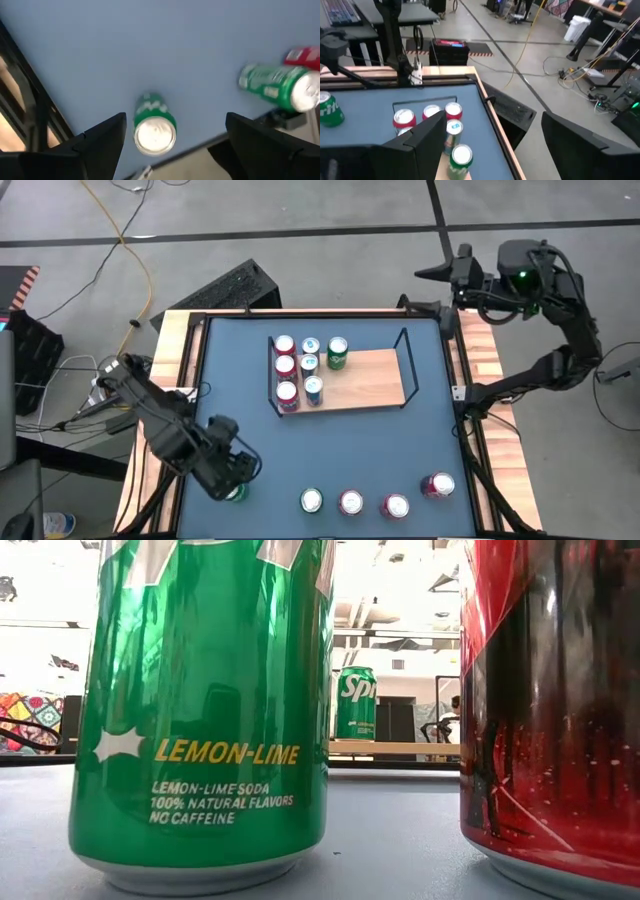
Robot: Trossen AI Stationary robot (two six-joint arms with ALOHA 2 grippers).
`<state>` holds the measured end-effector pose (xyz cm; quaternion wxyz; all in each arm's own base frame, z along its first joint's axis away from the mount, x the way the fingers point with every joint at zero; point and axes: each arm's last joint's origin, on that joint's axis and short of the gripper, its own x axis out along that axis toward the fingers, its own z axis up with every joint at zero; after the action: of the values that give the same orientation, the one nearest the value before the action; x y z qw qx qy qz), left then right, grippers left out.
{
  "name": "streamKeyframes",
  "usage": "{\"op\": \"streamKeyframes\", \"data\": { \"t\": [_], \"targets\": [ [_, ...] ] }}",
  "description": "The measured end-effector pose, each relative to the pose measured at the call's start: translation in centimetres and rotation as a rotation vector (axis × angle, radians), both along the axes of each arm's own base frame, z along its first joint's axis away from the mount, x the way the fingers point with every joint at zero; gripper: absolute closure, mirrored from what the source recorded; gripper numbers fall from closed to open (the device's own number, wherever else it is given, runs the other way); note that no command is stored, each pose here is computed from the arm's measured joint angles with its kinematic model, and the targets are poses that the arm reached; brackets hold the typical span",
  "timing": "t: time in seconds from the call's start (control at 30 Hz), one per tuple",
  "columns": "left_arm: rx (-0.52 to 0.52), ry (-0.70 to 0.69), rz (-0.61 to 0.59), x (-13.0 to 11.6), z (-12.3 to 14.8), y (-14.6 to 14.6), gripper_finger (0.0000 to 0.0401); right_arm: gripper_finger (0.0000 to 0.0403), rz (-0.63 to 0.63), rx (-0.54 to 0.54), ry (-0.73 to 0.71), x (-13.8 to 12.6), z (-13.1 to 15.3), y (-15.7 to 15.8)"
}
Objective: Place canned beverage on shelf
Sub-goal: Put the green soda can on the shelf aligned with other green soda can
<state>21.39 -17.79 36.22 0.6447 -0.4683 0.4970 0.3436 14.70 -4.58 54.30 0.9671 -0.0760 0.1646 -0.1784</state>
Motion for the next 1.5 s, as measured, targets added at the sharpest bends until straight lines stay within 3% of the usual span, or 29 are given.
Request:
{"op": "streamKeyframes", "data": {
  "t": [0.2, 0.4, 0.6, 0.87, 1.17, 1.5],
  "targets": [
    [-0.081, -0.001, -0.014, -0.2, -2.3, -2.1, 0.0076, 0.0085, 0.004, 0.017, 0.056, 0.9, -0.6, -0.2],
    [-0.064, 0.004, -0.092, -0.3, -3.3, -2.9, 0.0076, 0.0085, 0.015, 0.024, 0.097, 1.7, -1.1, -0.4],
    [-0.087, 0.105, -0.176, 0.7, -5.5, -4.6, 0.0076, 0.0085, 0.016, 0.025, 0.105, 2.0, -1.3, -0.4],
    [-0.062, 0.168, -0.2, 1.7, -7.7, -5.7, 0.0076, 0.0085, 0.016, 0.025, 0.105, 2.0, -1.2, -0.4],
    [-0.089, 0.221, -0.202, 1.8, -8.2, -5.9, 0.0076, 0.0085, 0.023, 0.011, 0.114, 1.9, -1.3, -0.4],
    [-0.052, 0.261, -0.242, 1.6, -8.3, -5.4, 0.0076, 0.0085, 0.027, 0.014, 0.156, 1.8, -1.6, -0.4]
  ]
}}
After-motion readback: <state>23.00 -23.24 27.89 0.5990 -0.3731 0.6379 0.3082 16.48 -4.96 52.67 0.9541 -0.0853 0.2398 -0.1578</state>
